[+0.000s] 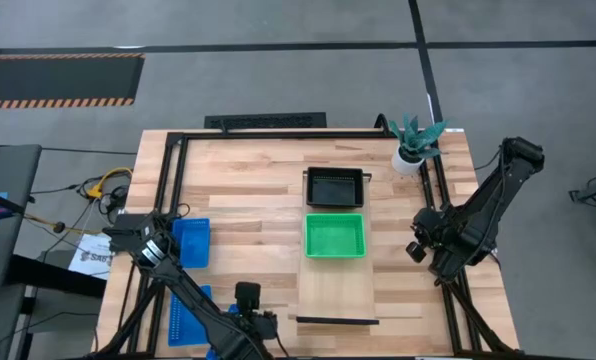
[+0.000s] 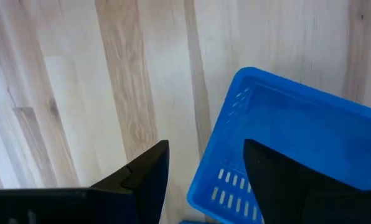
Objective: Stack baskets on shelf by color
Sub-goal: Put the bottom right blue bin on the shelf
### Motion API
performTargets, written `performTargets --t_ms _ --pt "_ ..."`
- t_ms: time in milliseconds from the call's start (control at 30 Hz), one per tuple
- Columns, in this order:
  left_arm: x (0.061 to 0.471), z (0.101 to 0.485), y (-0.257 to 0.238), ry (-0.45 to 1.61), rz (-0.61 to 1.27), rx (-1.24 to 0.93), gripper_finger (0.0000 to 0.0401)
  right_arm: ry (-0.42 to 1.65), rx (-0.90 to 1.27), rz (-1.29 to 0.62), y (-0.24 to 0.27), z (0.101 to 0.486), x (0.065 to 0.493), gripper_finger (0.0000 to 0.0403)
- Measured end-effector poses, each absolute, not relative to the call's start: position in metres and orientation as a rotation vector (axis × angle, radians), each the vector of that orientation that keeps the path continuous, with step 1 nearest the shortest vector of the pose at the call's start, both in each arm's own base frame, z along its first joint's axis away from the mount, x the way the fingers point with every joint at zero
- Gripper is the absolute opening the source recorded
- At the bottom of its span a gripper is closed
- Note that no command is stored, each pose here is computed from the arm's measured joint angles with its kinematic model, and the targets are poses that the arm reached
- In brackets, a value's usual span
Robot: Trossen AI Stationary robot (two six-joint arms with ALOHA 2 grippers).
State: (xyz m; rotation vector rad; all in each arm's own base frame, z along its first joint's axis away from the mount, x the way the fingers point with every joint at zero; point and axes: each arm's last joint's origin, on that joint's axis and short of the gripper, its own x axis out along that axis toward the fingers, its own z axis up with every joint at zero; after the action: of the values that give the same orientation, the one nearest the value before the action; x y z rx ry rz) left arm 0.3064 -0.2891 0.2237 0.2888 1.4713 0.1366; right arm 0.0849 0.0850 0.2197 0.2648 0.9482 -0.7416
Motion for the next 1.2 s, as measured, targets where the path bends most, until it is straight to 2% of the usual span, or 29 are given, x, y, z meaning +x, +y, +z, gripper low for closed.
performTargets --t_ms 200,300,533,800,967,1200 --pt "0.294 0.21 -0.282 1.511 0.204 0.305 0.0194 0.947 0.267 -0.741 0.085 0.22 0.085 0.0072" --pt "0.283 0.216 -0.274 1.498 0.232 0.264 0.0194 0.947 0.267 -0.741 0.085 0.22 0.085 0.0072" --pt "0.274 0.221 -0.267 1.378 0.093 0.063 0.0194 0.945 0.274 -0.743 0.085 0.22 0.085 0.0072" --pt "0.273 0.193 -0.266 1.391 -0.018 0.064 0.0194 0.943 0.277 -0.743 0.085 0.22 0.085 0.0072" --pt "0.272 0.184 -0.255 1.419 0.067 0.094 0.0194 0.943 0.278 -0.742 0.085 0.22 0.085 0.0072" --pt "0.278 0.185 -0.25 1.399 0.084 0.105 0.0194 0.942 0.278 -0.742 0.085 0.22 0.085 0.0072"
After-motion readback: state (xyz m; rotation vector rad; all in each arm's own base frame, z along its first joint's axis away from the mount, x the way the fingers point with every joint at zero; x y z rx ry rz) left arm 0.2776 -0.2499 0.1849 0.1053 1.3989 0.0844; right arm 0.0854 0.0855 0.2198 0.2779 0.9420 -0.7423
